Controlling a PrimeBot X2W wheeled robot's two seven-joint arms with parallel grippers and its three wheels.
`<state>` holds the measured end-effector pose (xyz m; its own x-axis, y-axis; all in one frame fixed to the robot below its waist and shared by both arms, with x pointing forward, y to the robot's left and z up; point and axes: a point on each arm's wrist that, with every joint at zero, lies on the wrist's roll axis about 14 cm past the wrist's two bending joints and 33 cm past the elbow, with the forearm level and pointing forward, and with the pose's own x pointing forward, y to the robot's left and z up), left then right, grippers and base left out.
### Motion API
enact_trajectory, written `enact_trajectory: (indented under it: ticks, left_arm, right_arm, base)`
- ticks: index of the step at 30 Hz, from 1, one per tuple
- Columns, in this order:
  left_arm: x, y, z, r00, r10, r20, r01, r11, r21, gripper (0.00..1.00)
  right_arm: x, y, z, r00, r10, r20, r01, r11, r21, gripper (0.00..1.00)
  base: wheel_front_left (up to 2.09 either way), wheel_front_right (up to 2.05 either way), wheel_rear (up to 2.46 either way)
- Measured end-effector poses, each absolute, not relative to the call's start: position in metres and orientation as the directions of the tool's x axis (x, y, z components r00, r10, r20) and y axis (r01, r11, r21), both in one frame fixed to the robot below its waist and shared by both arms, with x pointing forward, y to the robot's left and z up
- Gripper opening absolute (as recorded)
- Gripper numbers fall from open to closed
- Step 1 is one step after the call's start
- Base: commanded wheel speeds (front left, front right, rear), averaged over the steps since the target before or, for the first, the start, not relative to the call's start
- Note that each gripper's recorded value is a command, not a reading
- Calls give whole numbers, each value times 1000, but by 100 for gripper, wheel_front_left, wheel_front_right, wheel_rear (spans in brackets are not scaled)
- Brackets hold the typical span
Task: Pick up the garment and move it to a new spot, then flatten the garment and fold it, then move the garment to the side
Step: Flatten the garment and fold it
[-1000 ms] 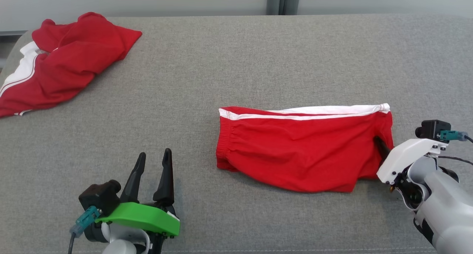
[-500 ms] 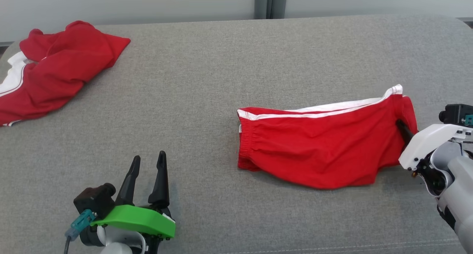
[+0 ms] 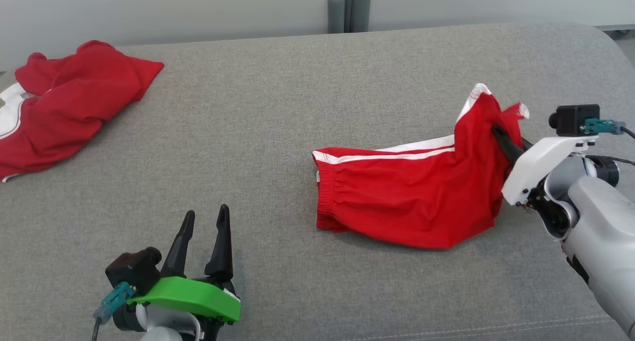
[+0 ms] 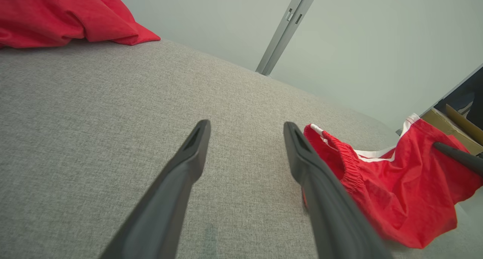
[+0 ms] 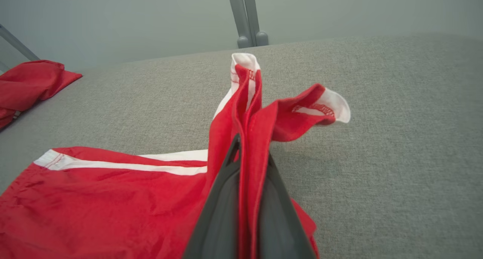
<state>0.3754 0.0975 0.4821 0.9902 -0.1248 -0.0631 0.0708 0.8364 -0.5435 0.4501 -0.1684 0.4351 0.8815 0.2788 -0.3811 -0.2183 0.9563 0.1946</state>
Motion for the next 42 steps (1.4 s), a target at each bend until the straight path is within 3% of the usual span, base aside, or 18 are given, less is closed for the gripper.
enact_trajectory:
  ticks: [12,19,32,33,34,35,36,42]
  left_arm:
    - [371,101,492,993,-108,-39,68,825,-561,100]
    - [366,105,496,996,-87,-27,56,820,-569,100]
    - [352,125,494,999,-18,-38,-8,812,-583,100]
    - [352,127,494,999,-10,-40,-15,812,-583,100]
    - [351,129,494,999,-2,-41,-22,810,-586,100]
    - [350,131,493,999,5,-43,-29,808,-588,100]
    - [349,134,493,999,12,-44,-36,808,-588,100]
    - [348,144,495,998,43,-37,-57,806,-589,100]
  right_arm:
    - [440,-85,462,806,492,-329,-461,870,173,0]
    - [424,-31,464,719,602,-347,-570,797,200,0]
    - [409,11,434,588,653,-477,-630,740,236,0]
    - [407,13,431,577,654,-488,-635,736,235,6]
    - [406,15,429,567,655,-500,-641,732,232,29]
    - [405,18,427,559,658,-504,-647,727,232,44]
    - [403,22,427,551,664,-506,-656,719,229,100]
    - [394,47,440,519,710,-475,-716,665,213,100]
  base:
    - [0,0,0]
    - [0,0,0]
    - [0,0,0]
    - [0,0,0]
    - [0,0,0]
    - [0,0,0]
    - [0,0,0]
    - [0,0,0]
